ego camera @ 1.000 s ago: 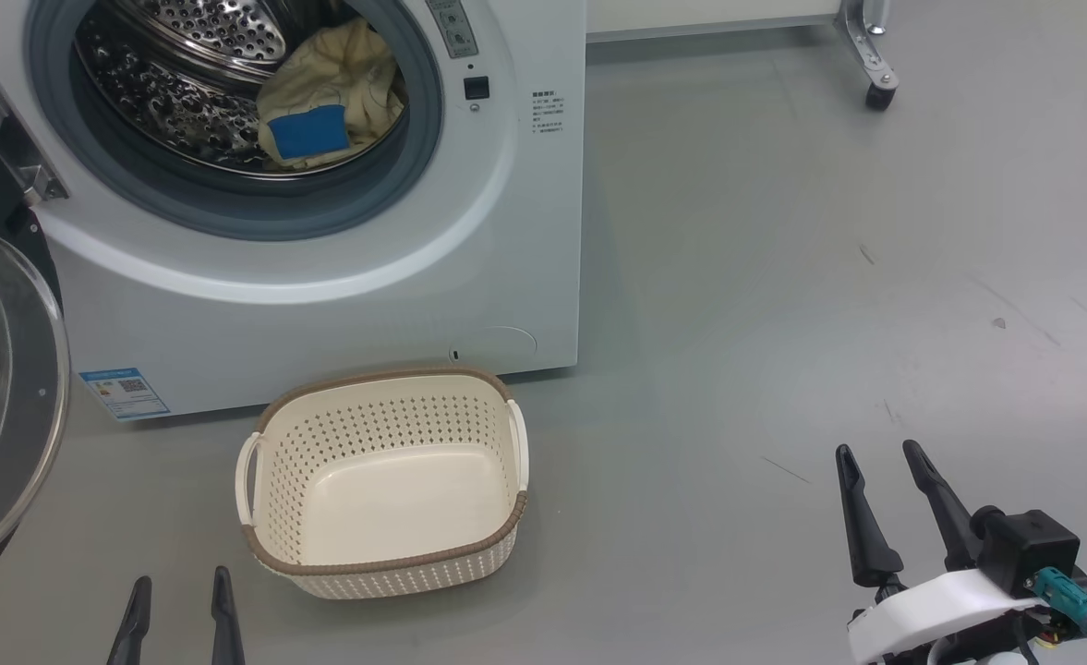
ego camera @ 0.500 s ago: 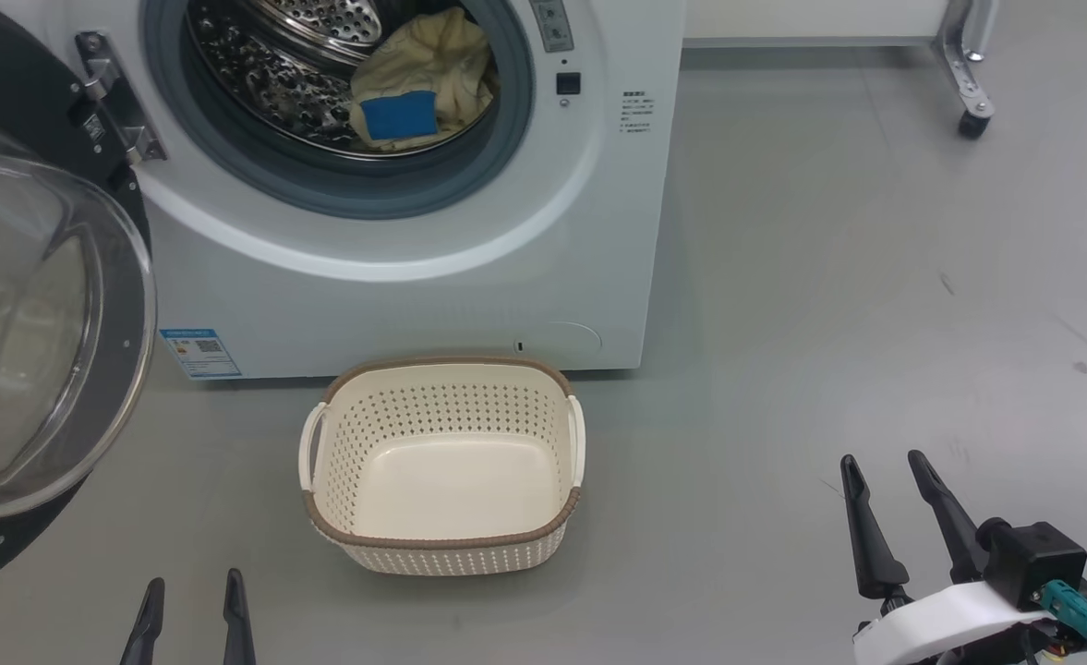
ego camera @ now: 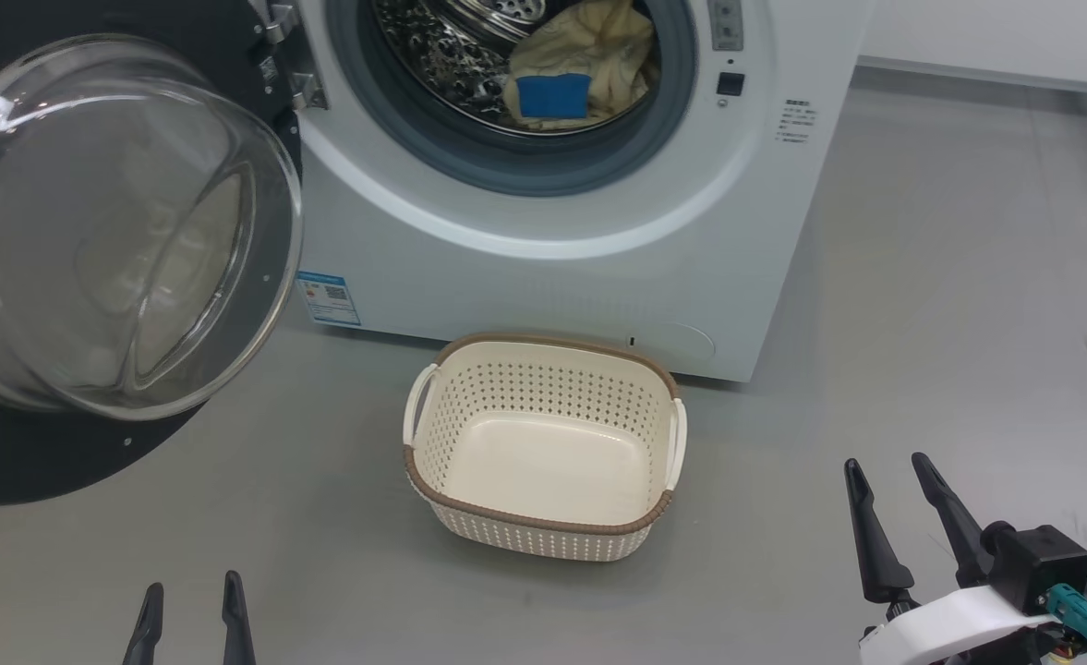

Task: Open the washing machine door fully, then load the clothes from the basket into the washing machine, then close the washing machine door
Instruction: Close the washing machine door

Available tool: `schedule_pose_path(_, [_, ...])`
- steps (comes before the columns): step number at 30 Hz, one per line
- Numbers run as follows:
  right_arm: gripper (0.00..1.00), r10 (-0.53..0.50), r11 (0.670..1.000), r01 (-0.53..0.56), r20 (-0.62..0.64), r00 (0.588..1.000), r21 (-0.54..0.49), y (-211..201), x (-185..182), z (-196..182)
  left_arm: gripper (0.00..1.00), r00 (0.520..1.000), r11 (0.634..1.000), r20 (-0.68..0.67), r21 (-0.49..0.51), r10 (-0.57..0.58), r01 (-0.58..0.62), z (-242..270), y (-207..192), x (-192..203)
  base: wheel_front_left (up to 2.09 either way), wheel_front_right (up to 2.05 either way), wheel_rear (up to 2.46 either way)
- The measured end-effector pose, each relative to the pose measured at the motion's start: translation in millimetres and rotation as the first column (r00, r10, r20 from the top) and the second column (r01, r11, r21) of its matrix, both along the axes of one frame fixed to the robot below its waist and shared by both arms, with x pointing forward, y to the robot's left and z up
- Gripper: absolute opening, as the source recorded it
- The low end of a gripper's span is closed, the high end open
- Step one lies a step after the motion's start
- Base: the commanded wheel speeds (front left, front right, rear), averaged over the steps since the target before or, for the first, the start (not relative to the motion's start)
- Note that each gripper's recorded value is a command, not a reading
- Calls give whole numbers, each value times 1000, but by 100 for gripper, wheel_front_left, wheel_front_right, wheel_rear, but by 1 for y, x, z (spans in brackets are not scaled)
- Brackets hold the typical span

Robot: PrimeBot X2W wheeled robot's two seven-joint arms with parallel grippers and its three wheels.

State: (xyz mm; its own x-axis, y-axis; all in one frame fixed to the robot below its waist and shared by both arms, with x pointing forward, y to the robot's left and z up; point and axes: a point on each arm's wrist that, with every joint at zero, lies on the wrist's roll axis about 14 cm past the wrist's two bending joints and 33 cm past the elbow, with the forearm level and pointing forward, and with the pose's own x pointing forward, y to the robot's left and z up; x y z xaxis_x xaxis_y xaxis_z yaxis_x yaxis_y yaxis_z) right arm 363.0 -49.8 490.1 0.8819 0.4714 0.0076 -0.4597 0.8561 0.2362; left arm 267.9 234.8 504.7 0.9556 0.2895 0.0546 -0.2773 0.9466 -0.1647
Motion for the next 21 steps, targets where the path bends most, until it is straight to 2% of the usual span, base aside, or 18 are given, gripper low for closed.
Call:
schedule_pose_path(12, [100,185,983,-185,18,983,-4,59,0,4,100,984,984,-10,-16,179,-180,-3,35,-44,0,0,0])
schedule_pose_path(21, [100,357,934,-357,21,934,-5,106,-10,8,100,938,937,-16,-29,347,-347,-1,68,-82,0,0,0])
